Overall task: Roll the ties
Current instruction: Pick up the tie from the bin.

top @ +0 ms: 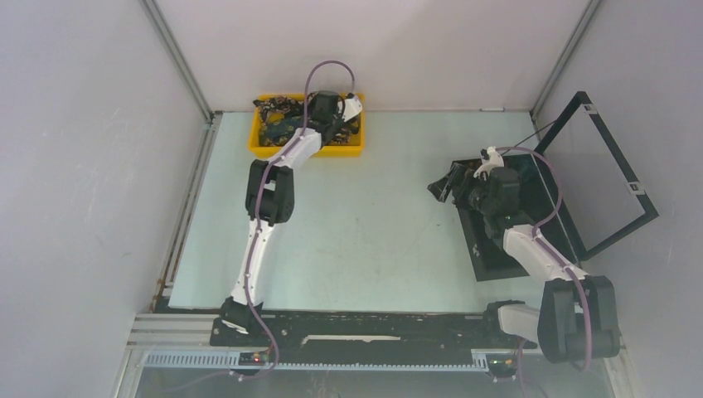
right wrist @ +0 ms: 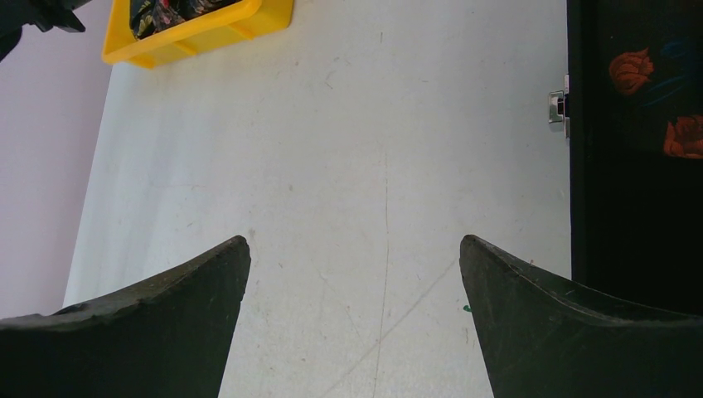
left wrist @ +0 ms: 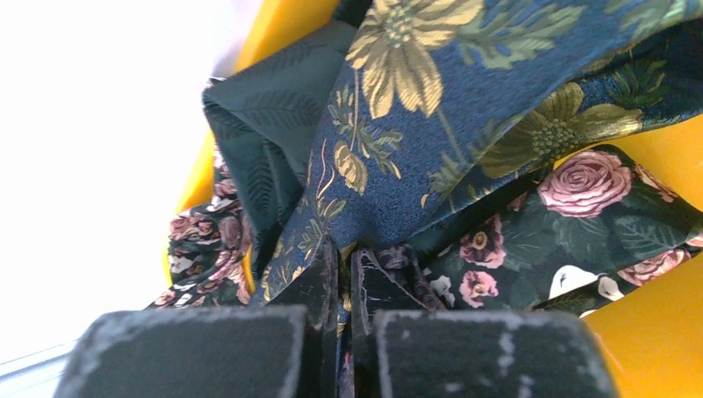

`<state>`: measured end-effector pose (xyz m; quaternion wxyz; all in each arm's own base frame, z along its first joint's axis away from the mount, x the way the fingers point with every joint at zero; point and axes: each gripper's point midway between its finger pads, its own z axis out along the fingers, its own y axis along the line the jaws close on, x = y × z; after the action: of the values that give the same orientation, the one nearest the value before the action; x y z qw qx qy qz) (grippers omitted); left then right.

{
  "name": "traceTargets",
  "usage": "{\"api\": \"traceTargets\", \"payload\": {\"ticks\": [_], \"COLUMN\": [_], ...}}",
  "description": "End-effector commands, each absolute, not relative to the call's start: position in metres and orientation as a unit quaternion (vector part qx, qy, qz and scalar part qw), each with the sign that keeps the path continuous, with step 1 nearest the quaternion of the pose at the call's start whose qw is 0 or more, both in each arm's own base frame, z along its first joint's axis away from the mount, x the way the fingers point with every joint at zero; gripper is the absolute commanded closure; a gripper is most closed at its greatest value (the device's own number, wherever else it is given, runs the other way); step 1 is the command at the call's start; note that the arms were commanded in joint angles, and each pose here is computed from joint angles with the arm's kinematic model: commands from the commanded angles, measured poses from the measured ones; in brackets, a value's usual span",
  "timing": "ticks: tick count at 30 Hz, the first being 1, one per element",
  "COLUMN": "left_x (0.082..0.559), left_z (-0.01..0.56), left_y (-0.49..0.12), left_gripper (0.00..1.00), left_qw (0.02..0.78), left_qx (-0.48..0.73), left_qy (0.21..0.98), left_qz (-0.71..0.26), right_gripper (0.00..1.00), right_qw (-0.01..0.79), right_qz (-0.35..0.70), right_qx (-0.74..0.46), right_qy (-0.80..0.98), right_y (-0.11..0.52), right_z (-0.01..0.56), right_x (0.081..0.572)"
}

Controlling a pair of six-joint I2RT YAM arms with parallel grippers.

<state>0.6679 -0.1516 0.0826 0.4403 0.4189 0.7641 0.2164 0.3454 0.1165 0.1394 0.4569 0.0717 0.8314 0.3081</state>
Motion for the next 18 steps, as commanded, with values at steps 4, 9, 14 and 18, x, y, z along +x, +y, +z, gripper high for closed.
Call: {"api": "traceTargets", "payload": {"ticks": [4, 9, 14, 18], "left_x": [0.669, 0.655, 0.632, 0.603], "left_z": [0.259, 0.311, 0.359, 0.406], "left_y": [-0.16, -0.159, -0.155, -0.151], "left_gripper": [1.0, 1.0, 1.0, 1.0], "left_qw": [0.586, 0.614, 0.642, 0.669], "left_qx": [0.325, 0.295, 0.257, 0.223], "left_qy": [0.708, 0.691, 0.68, 0.669], "left_qz": [0.222, 0.242, 0.245, 0.236], "right_gripper": [0.0, 0.0, 0.0, 0.0], "right_qw": [0.482, 0.486, 0.492, 0.498], "right_qz": [0.319, 0.323, 0.326, 0.324], "right_qx": [0.062, 0.057, 0.048, 0.042], "right_qy": [0.813, 0.81, 0.806, 0.803], "right_y": [0.118, 0.12, 0.122, 0.123], "right_z": [0.166, 0.172, 0.177, 0.185], "right_x": [0.356, 0.354, 0.352, 0.35]}}
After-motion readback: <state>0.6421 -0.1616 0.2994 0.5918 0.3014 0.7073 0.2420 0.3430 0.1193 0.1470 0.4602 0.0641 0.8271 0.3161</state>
